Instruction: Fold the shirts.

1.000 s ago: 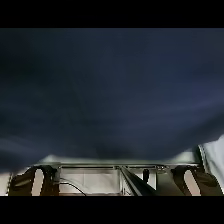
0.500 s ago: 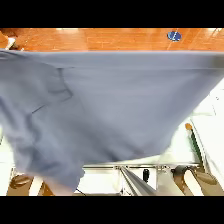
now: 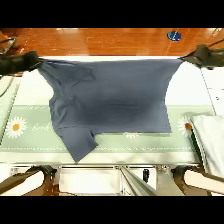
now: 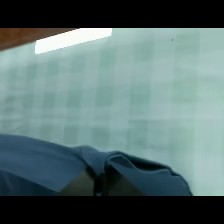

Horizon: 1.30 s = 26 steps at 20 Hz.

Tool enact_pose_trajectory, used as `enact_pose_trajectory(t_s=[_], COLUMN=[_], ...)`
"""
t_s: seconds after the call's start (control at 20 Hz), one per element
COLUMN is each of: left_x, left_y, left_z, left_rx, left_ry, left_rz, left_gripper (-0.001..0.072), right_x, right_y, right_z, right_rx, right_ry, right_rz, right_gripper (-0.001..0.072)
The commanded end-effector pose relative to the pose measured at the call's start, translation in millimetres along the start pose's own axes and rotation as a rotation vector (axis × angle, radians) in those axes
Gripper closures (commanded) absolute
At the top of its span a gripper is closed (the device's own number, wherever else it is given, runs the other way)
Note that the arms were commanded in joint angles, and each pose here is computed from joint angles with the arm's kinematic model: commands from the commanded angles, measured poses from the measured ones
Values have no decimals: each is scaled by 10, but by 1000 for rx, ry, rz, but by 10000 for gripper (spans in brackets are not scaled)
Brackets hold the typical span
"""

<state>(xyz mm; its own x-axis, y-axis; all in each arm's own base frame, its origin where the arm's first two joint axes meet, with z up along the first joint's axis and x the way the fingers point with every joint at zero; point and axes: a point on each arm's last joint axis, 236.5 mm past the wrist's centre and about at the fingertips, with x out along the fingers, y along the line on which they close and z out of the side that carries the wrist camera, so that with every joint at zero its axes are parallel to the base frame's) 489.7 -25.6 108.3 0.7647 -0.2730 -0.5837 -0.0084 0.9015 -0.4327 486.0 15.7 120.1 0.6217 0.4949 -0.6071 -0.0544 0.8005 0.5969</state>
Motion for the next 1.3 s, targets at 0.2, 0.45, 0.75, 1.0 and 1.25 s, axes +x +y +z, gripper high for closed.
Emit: enact_pose_trajectory(t_s=[0.2, 0.45, 0.75, 1.0, 1.25], left_x=[1343, 1290, 654, 513, 587], left_y=[215, 207, 295, 661, 646], left_z=[-480, -674, -941, -1636, -1967], left_rx=[-208, -215, -82, -12, -50], left_ry=[173, 293, 597, 818, 893], left_rz=[-30, -60, -146, -17, 7], left_gripper=[691, 691, 692, 692, 202], right_x=[1181, 1231, 650, 688, 886], right_y=[-804, -792, -811, -1106, -1197], right_z=[124, -22, -423, -1037, -1245], right_rx=[267, 255, 197, 195, 217], right_ry=[85, 157, 399, 591, 607], right_rz=[32, 41, 49, -82, -164], right_gripper=[687, 687, 686, 686, 289])
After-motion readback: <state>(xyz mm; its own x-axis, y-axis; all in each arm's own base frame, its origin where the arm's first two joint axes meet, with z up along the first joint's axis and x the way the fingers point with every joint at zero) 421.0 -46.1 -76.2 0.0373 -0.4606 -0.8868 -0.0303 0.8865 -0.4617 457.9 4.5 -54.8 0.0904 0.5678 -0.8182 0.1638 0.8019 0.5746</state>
